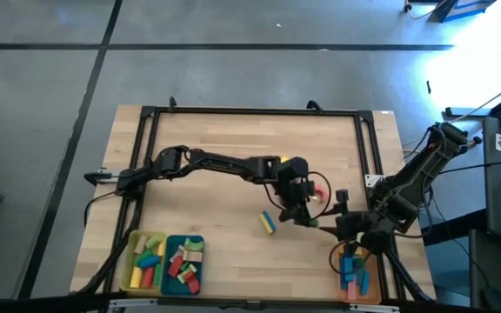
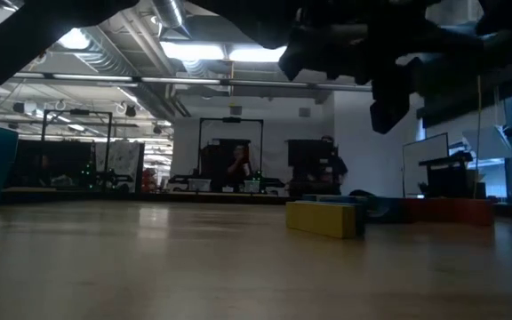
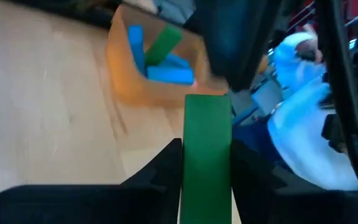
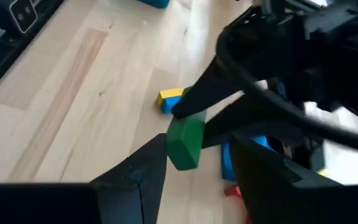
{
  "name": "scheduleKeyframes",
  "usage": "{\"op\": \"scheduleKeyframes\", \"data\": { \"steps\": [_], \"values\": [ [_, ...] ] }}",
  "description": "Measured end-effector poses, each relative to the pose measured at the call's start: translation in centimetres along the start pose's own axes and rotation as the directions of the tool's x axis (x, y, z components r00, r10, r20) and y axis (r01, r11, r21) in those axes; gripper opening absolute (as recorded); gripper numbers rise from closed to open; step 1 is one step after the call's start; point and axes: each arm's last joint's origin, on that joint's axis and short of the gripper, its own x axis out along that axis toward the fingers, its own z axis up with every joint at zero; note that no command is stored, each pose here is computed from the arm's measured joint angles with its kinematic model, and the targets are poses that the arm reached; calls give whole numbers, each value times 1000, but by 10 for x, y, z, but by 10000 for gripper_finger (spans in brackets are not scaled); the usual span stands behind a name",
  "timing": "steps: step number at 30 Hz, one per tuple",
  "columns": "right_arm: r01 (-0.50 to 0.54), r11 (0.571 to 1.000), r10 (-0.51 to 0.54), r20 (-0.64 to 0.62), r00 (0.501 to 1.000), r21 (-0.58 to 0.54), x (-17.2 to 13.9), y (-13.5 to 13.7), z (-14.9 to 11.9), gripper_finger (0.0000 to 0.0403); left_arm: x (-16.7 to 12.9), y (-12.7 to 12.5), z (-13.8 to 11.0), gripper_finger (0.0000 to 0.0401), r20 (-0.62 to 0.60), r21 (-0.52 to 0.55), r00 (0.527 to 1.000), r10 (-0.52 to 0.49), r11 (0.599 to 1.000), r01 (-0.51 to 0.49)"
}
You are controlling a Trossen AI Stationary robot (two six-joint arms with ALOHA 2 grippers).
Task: Sort blocks by size
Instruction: Put the green rectangular block into the orange bin
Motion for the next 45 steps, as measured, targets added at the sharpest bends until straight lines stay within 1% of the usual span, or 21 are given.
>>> {"op": "scheduleKeyframes", "data": {
  "steps": [5,10,16,22,26,29,34,36,39,45],
  "values": [
    [-8,999,8,15,1000,-35,0,1,2,177,0,-3,6,100,46,19,998,-35,999,34],
    [-6,999,6,10,1000,-50,0,0,1,177,-1,-6,11,95,75,16,995,-68,998,67],
    [-6,994,7,13,1000,-110,0,1,2,177,-1,-5,11,99,74,13,995,-66,998,66],
    [18,993,-15,20,1000,-119,0,0,2,177,-1,-8,16,96,115,35,990,-84,996,81],
    [27,992,-23,29,999,-127,0,0,3,175,-1,-9,17,102,124,24,988,-88,996,85],
    [27,990,-22,39,999,-138,0,0,4,155,-1,-9,17,104,125,27,988,-91,996,88],
    [25,988,-18,42,999,-155,0,0,4,85,-2,-9,18,102,131,45,987,-94,995,89],
    [9,987,-3,37,999,-158,0,1,4,61,0,-10,17,105,127,42,987,-96,995,91],
    [-43,988,48,27,998,-149,0,2,4,61,3,-14,15,118,123,68,988,-95,994,87],
    [-233,964,235,0,972,-126,-1,8,6,61,10,-20,13,161,120,79,989,-90,994,80]
  ]
}}
